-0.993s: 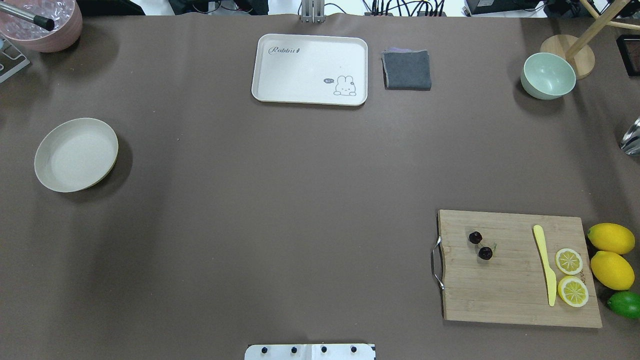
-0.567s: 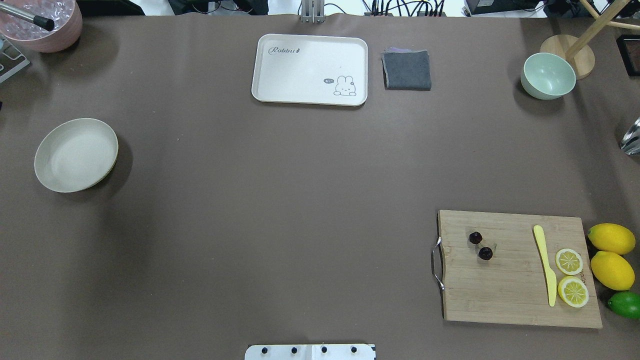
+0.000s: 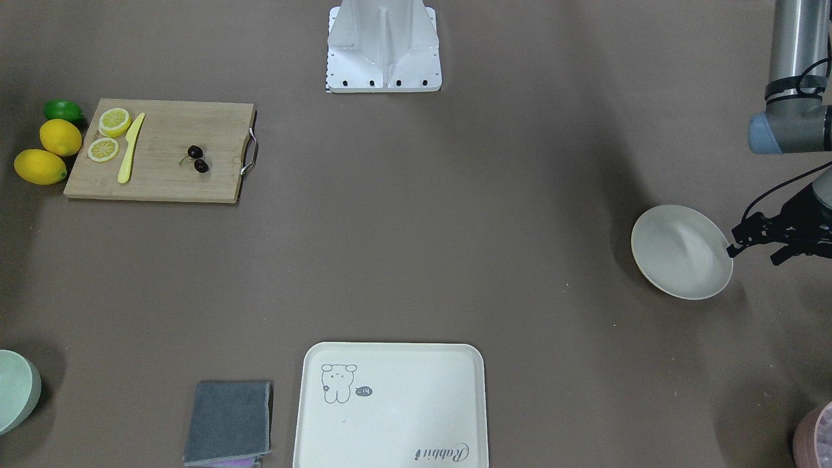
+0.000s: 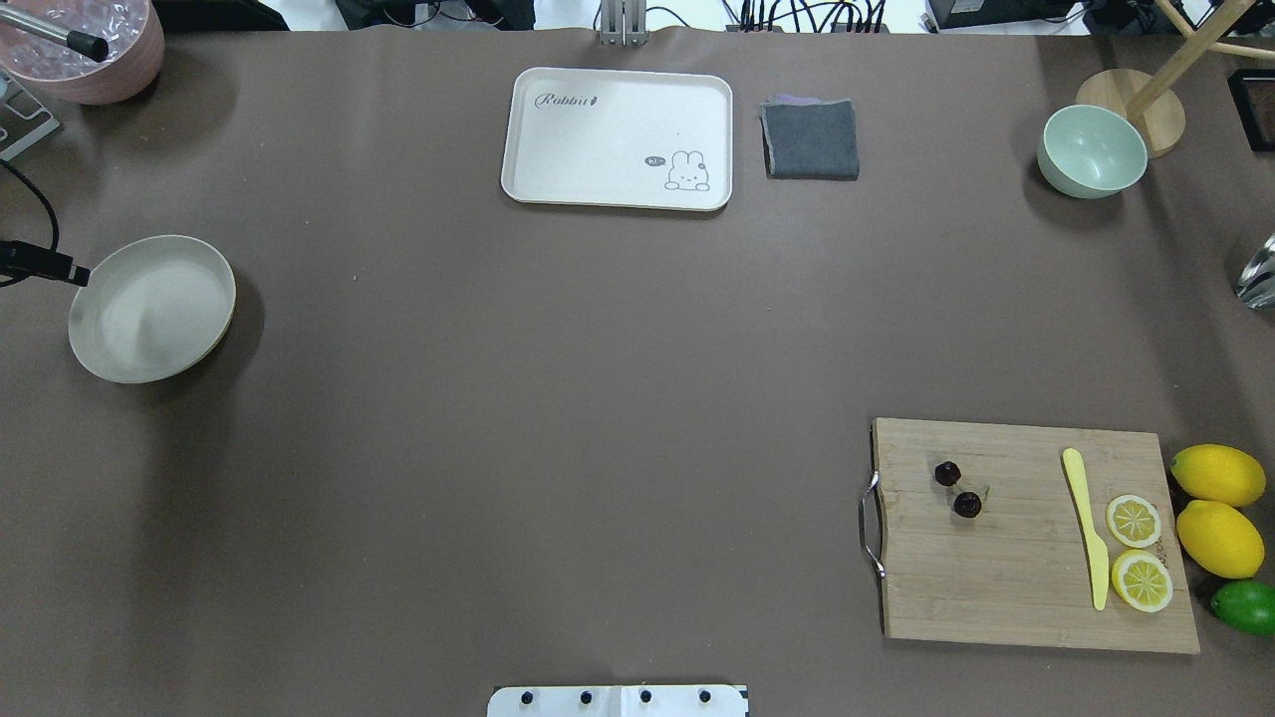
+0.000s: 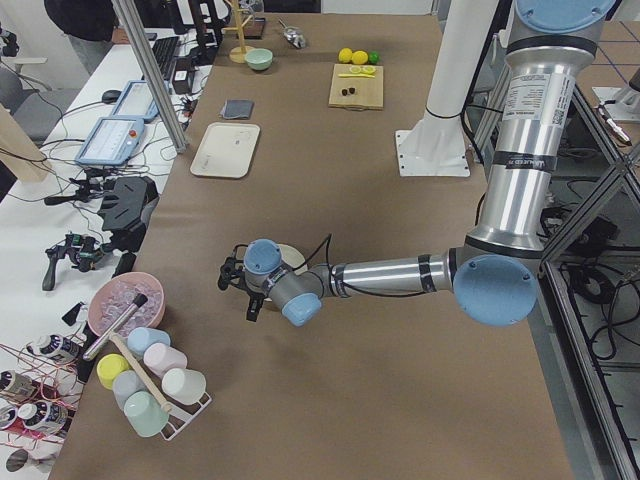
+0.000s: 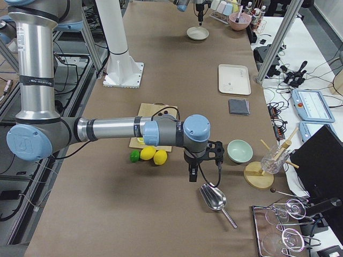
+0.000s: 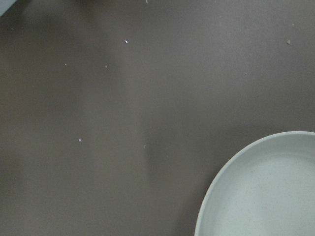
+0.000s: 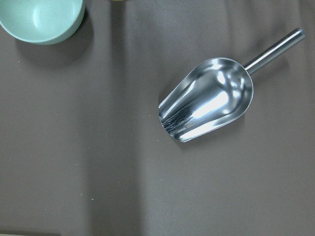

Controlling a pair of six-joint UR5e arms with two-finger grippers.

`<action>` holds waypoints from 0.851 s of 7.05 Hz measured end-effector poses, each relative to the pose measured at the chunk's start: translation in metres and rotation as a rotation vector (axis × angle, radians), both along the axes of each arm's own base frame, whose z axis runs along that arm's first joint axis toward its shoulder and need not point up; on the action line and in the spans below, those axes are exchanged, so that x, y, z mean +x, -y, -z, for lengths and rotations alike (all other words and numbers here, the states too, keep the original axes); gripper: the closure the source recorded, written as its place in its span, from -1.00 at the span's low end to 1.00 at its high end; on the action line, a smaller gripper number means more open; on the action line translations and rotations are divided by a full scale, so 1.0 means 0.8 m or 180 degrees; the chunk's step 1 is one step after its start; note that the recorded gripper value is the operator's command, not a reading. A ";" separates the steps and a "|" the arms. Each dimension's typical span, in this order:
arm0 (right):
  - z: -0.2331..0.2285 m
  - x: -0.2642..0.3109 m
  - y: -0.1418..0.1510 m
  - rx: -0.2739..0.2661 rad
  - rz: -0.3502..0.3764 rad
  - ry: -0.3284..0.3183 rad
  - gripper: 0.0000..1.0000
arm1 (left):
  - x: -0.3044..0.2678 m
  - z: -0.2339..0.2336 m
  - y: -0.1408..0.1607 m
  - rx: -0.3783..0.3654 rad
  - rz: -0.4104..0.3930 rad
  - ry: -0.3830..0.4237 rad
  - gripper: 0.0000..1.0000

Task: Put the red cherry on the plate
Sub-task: 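Reach the left gripper to the white bowl rim and grasp it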

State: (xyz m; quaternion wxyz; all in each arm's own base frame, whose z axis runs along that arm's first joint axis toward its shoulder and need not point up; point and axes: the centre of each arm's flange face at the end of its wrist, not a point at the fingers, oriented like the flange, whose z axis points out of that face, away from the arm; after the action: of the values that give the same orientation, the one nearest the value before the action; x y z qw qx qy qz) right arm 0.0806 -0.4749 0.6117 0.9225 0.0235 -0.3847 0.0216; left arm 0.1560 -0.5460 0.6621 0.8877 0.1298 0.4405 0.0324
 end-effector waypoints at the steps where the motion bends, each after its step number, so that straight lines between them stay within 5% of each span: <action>1: 0.000 0.000 0.000 -0.0002 -0.0002 0.0001 -1.00 | 0.013 -0.002 -0.004 -0.0008 -0.0050 0.0001 0.00; 2: 0.000 0.000 0.000 -0.0003 -0.0004 0.0001 -1.00 | 0.023 -0.003 -0.009 -0.0010 -0.0101 0.0002 0.77; 3: 0.000 0.000 0.000 -0.0005 -0.0004 0.0000 -1.00 | 0.027 -0.003 -0.012 -0.0010 -0.0129 0.0003 1.00; 6: 0.001 0.000 0.001 -0.0004 -0.0011 0.0000 -1.00 | 0.029 -0.005 -0.015 -0.0020 -0.0147 0.0003 1.00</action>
State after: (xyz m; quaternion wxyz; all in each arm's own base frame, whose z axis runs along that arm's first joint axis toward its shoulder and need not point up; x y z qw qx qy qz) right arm 0.0807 -0.4758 0.6107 0.9225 0.0235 -0.3846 0.0235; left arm 0.1788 -0.5337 0.6662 0.8873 0.1168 0.4431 0.0516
